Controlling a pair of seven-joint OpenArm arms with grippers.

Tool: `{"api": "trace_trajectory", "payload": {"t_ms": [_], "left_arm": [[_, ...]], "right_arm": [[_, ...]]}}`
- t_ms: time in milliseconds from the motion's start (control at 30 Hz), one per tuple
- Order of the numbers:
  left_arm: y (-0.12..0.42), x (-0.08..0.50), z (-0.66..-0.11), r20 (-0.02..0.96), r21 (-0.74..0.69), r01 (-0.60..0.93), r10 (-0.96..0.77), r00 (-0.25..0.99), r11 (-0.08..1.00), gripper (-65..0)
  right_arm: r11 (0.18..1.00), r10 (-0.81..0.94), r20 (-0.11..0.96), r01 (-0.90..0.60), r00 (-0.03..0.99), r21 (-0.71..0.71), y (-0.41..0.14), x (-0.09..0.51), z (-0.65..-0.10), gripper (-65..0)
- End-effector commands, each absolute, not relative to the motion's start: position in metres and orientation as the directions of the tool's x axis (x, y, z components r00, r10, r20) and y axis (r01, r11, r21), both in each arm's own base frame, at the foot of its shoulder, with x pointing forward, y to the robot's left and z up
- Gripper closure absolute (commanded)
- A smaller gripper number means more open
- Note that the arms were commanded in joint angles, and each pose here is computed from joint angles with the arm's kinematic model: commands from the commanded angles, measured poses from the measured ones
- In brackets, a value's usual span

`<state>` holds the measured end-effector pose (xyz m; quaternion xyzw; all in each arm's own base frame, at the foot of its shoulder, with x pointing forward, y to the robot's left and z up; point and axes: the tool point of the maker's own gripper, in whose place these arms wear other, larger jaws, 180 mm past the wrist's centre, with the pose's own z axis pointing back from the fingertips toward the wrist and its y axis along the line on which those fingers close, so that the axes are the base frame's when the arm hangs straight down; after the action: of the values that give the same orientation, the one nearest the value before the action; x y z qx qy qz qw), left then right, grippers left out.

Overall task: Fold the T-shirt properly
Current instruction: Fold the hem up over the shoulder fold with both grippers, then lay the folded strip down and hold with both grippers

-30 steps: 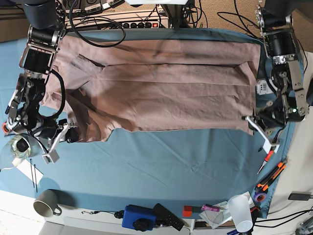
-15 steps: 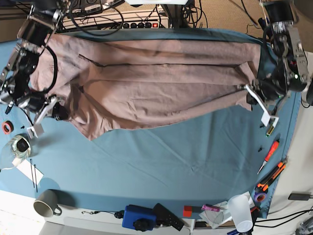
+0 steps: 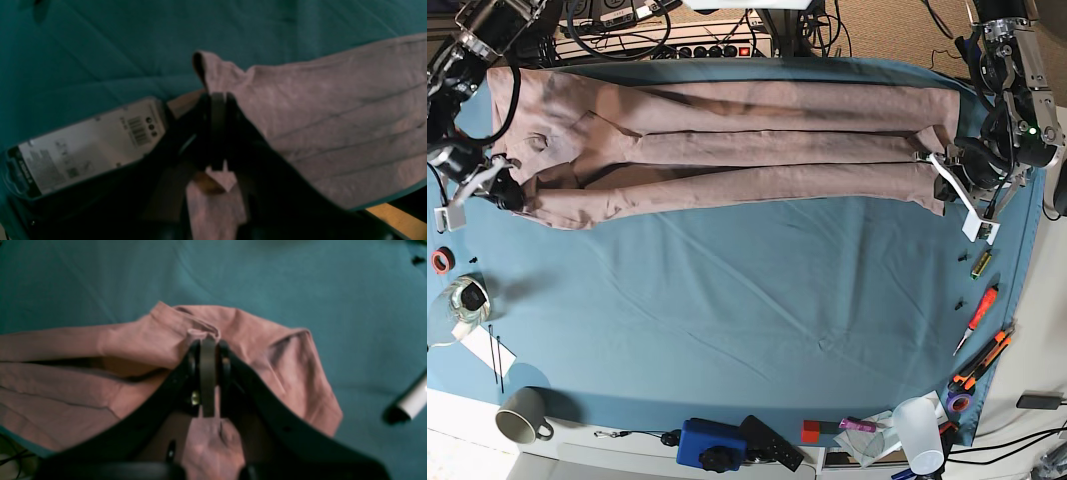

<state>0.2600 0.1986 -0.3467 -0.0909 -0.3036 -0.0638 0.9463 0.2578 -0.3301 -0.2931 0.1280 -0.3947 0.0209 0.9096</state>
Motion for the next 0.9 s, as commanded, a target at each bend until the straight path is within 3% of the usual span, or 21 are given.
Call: {"api": "trace_trajectory", "payload": {"t_ms": [0, 467, 700, 867], "left_arm": [[0.203, 0.267, -0.336, 0.616, -0.109, 0.182, -0.077, 0.784, 0.977, 0.0], [0.203, 0.253, -0.343, 0.582, -0.104, 0.180, -0.087, 0.808, 0.978, 0.0], [0.205, 0.255, -0.324, 0.640, -0.032, 0.175, -0.114, 0.760, 0.984, 0.0], [0.205, 0.238, -0.335, 0.592, -0.037, 0.176, -0.120, 0.797, 0.984, 0.0]], "right_arm": [[0.972, -0.053, 0.758, -0.139, 0.650, 0.187, -0.339, 0.261, -0.277, 0.0], [0.974, -0.113, 0.738, -0.071, 0.665, 0.213, -0.356, 0.230, -0.283, 0.0], [0.976, -0.126, 0.745, -0.054, 0.655, 0.212, -0.361, 0.227, -0.279, 0.0], [0.977, -0.137, 0.751, -0.038, 0.646, 0.211, -0.366, 0.224, -0.277, 0.0]]}}
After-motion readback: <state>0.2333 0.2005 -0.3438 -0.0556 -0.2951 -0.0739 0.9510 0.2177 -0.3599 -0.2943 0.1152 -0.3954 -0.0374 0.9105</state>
